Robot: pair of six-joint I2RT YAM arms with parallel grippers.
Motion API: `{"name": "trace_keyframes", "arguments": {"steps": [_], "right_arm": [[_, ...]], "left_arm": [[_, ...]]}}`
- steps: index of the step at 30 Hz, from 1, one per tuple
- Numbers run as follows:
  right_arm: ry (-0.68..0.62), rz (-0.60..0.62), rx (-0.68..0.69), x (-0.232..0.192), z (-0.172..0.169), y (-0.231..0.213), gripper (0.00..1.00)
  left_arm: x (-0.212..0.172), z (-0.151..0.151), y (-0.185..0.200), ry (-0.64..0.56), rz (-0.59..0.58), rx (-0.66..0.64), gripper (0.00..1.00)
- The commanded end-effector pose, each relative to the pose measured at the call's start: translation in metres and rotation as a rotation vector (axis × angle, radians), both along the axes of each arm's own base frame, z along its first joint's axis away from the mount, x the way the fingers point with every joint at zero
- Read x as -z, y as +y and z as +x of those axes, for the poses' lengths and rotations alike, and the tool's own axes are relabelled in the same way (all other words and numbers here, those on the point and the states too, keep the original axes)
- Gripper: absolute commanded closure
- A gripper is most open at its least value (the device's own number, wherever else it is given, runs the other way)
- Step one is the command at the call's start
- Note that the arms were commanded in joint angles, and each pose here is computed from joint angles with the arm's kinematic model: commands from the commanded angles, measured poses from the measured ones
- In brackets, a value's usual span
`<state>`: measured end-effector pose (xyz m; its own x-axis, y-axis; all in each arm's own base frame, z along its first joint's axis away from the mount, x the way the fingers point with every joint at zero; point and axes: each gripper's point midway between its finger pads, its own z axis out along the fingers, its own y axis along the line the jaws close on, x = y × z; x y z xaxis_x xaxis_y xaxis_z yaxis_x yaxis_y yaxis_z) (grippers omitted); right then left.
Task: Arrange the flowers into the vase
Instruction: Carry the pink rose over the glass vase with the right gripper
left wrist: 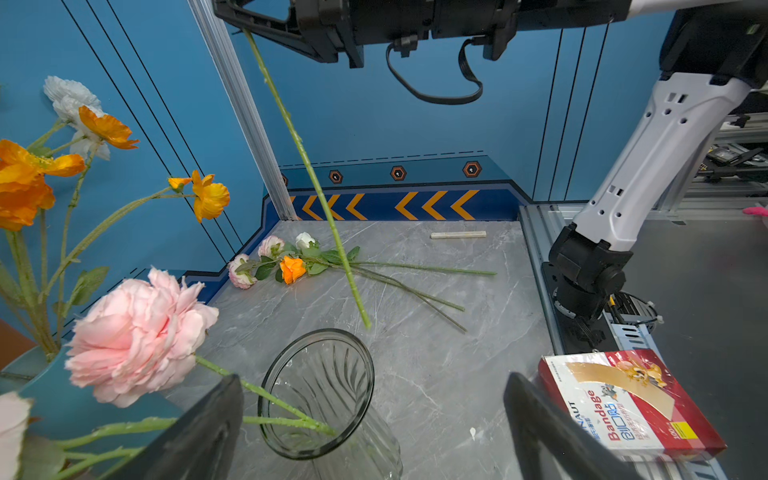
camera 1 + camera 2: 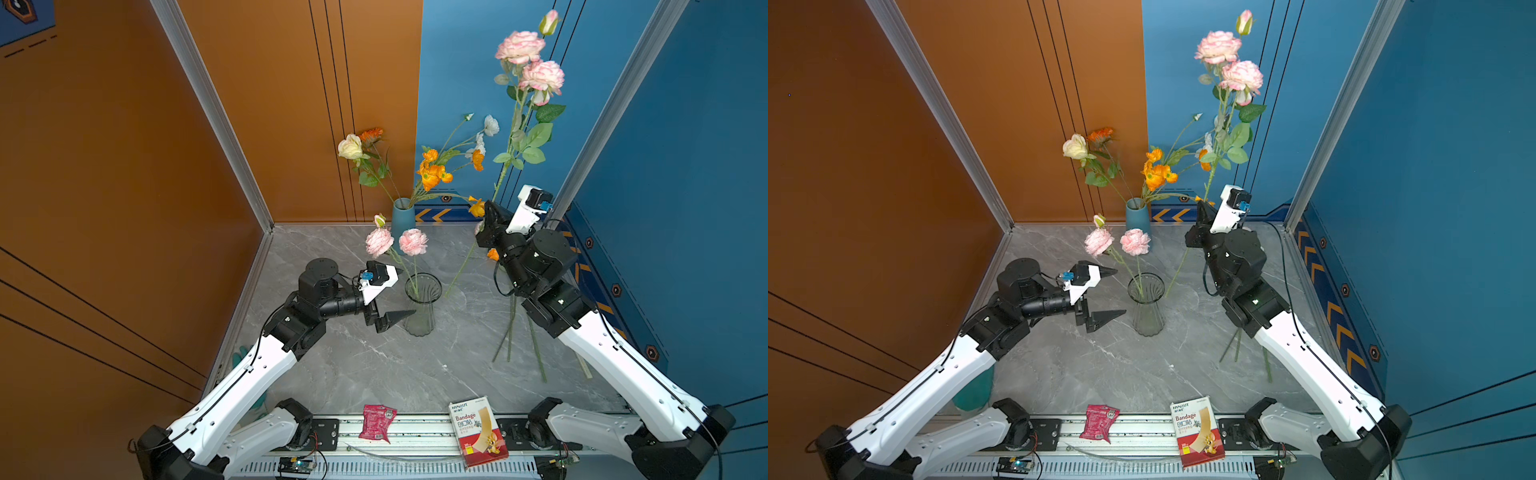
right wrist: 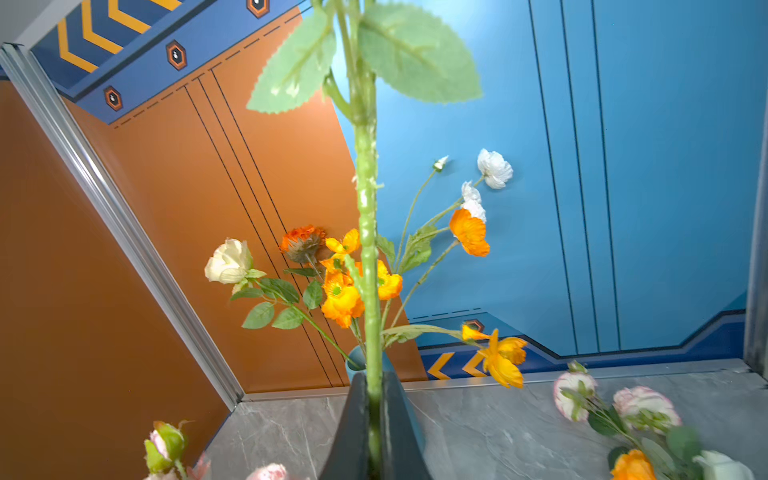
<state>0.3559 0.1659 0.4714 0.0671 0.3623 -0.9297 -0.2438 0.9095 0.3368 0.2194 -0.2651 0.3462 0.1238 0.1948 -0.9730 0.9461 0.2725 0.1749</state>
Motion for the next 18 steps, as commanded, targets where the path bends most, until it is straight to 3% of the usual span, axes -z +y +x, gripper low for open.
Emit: {"name": "trace_keyframes", "arguments": {"steps": [1, 6, 18], "right_arm": [[-0.112, 0.035, 0.038, -0.032, -0.005, 0.003, 1.0], [-0.1, 0.042, 0.037, -0.018, 0.005, 0.017, 1.0], [0.007, 0.073, 0.057, 0.077, -0.003, 0.055, 1.0]], "left_arm": [[0.002, -0.003, 0.0, 0.014, -0.011, 0.022, 0.02], [0.0, -0.003, 0.0, 0.012, -0.013, 0.023, 0.02], [0.002, -0.002, 0.0, 0.021, -0.012, 0.024, 0.02]]}}
